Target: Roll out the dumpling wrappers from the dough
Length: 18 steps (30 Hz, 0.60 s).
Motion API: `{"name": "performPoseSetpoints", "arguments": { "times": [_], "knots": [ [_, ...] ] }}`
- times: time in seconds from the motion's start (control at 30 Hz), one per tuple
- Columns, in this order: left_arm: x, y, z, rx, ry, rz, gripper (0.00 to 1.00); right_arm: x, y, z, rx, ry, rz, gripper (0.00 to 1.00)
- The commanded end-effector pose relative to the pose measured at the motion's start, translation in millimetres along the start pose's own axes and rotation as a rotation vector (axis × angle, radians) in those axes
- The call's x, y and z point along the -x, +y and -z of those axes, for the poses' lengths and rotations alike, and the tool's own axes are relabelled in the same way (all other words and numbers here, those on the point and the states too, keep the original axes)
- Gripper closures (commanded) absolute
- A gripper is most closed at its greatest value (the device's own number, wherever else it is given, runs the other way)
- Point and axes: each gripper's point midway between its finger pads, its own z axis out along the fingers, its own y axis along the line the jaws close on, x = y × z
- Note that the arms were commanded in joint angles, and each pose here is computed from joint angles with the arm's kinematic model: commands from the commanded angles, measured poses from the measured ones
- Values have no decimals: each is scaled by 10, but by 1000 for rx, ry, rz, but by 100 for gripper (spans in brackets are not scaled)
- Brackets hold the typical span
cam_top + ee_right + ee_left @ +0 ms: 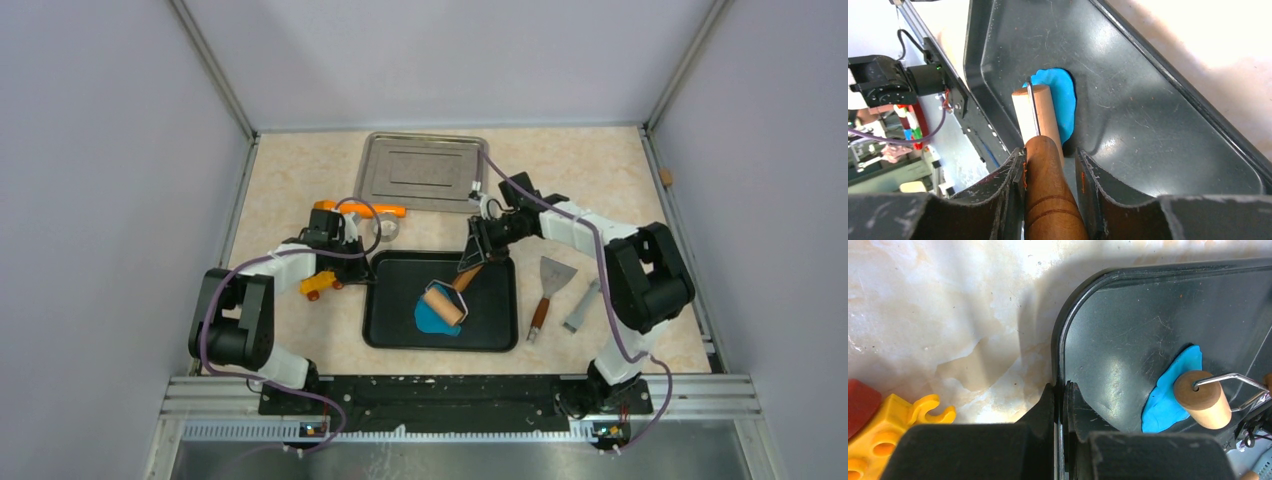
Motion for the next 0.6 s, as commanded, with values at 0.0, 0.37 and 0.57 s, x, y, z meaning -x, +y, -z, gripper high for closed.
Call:
{"name": "performPoseSetpoints", "arguments": {
  "times": [0.0, 0.37, 0.57],
  "knots": [
    [-13, 40, -13, 22, 11, -5, 100, 228, -1154, 296, -557, -128, 200, 100],
    [-6, 34, -36, 17, 15, 0, 100, 55, -1237, 547, -631, -133, 241, 100],
    [3, 11, -29, 5, 14, -6, 100, 293, -403, 565, -251, -180, 306, 100]
  ]
}}
